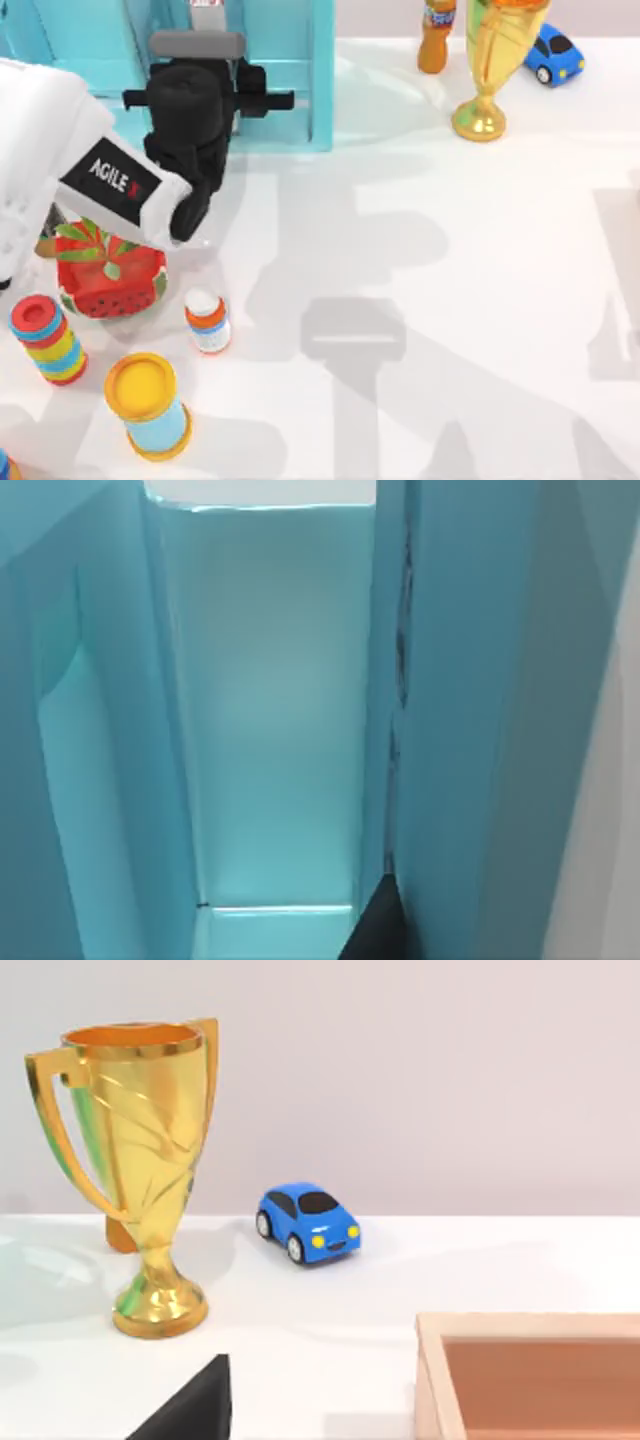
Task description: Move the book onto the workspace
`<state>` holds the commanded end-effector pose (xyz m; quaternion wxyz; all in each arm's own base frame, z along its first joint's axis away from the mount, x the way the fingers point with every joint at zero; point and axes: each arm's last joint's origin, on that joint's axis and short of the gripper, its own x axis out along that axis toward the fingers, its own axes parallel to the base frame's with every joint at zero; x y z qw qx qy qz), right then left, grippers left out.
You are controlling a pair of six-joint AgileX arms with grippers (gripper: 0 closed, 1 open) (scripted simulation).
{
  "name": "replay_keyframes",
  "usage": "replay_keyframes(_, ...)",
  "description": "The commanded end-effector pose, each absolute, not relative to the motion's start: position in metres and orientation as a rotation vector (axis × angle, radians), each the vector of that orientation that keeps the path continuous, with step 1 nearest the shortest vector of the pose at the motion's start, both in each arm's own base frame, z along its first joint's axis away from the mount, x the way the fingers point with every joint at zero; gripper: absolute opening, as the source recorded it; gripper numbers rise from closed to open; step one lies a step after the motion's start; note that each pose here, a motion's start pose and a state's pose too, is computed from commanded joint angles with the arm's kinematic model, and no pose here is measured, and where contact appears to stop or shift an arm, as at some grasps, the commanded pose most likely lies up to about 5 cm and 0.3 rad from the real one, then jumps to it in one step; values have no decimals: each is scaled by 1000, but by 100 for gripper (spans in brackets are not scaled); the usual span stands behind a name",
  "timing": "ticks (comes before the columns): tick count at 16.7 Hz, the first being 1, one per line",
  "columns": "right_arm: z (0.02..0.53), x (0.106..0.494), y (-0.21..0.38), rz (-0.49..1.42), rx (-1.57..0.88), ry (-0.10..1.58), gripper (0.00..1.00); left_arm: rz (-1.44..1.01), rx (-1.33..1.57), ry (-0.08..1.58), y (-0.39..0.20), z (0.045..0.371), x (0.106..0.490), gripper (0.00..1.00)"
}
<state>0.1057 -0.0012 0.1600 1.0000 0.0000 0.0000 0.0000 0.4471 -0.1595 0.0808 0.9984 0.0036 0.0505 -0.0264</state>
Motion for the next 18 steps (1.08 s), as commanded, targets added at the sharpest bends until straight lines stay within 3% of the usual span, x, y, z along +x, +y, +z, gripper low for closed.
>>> replay_keyframes(8, 160, 106, -1, 0, 0, 0, 100, -9, -2, 147, -165, 142, 410, 0)
replay_keyframes(18, 160, 106, -1, 0, 0, 0, 100, -34, 20, 129, -162, 260, 281, 0)
